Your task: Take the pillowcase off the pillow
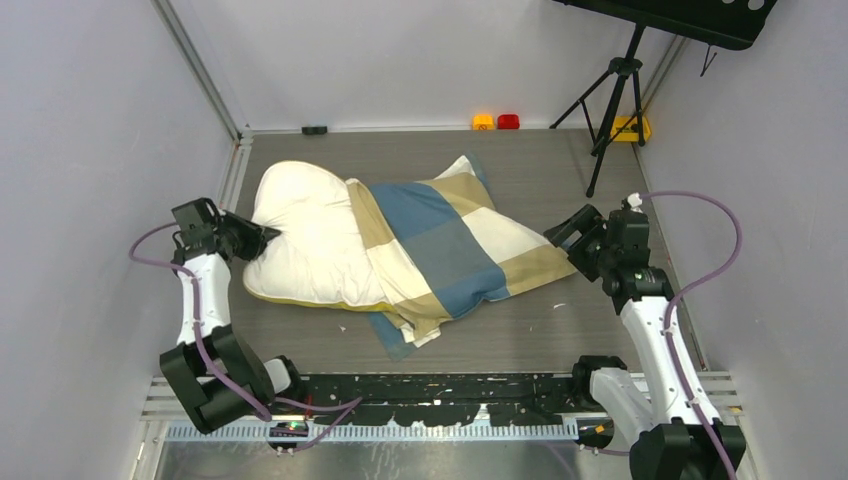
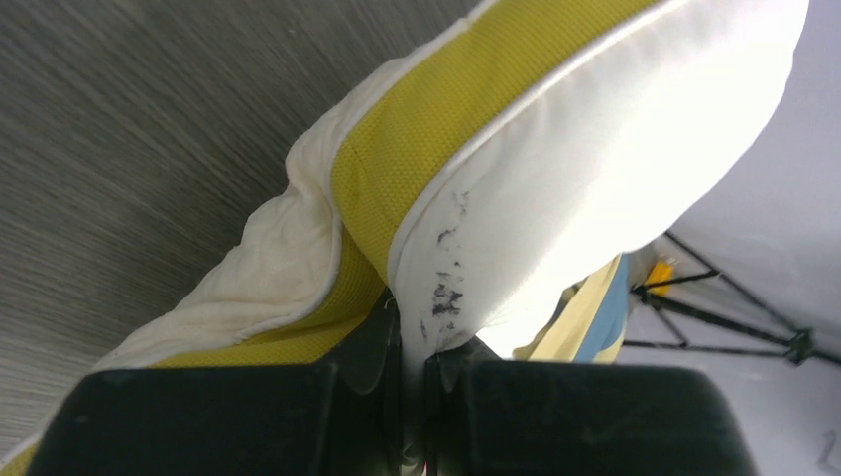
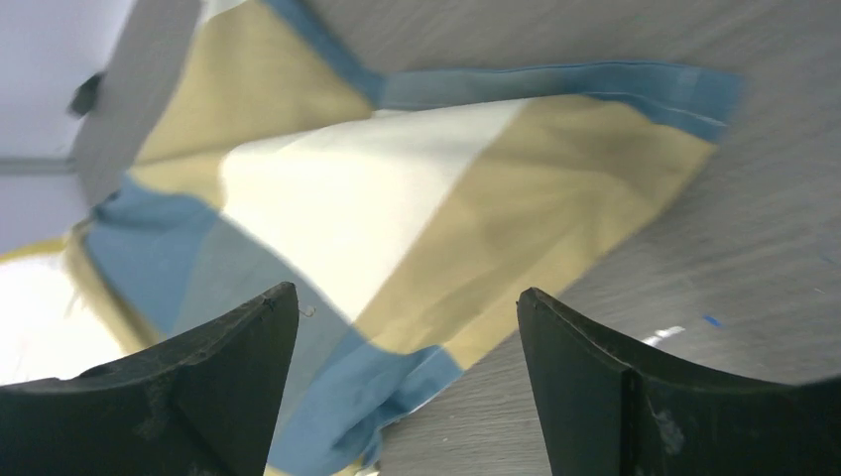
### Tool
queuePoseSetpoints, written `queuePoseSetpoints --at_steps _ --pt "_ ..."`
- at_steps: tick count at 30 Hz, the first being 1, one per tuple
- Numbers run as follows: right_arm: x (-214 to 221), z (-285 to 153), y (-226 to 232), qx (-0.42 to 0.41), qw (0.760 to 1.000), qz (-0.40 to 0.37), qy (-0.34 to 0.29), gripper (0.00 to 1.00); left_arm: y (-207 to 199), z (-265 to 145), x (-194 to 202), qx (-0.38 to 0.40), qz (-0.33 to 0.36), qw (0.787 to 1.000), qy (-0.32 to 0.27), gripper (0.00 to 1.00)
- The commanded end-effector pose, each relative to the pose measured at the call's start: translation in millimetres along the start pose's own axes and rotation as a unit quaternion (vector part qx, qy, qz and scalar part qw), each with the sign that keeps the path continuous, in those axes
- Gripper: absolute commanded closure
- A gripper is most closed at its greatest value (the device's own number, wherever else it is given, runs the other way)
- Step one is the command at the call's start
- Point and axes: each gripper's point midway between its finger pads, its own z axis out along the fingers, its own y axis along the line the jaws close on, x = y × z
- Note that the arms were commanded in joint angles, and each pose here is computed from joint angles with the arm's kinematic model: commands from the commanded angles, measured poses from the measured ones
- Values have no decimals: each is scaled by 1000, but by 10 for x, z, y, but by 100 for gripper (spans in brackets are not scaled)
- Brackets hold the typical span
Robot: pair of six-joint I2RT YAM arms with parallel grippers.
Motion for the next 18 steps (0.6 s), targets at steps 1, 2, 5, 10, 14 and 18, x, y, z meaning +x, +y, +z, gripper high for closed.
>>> queuePoseSetpoints --at_steps 1,2,5,10,14,18 --pt "-146 -256 670 -150 987 -57 3 14 -476 -248 90 69 114 991 -8 99" --pt "-141 -279 723 -161 985 -59 10 14 -497 -266 149 68 130 989 -1 99" --pt "-169 -358 877 -179 981 -75 26 13 -553 -314 255 67 167 984 18 100" --pt "-239 -461 1132 -182 974 -133 16 12 -674 -381 465 97 195 974 60 100" --pt "-71 -461 1479 -183 959 -214 29 12 -711 -403 692 108 227 965 76 100" --pt "265 -364 1836 -189 934 -298 59 11 -651 -443 858 104 262 956 87 100"
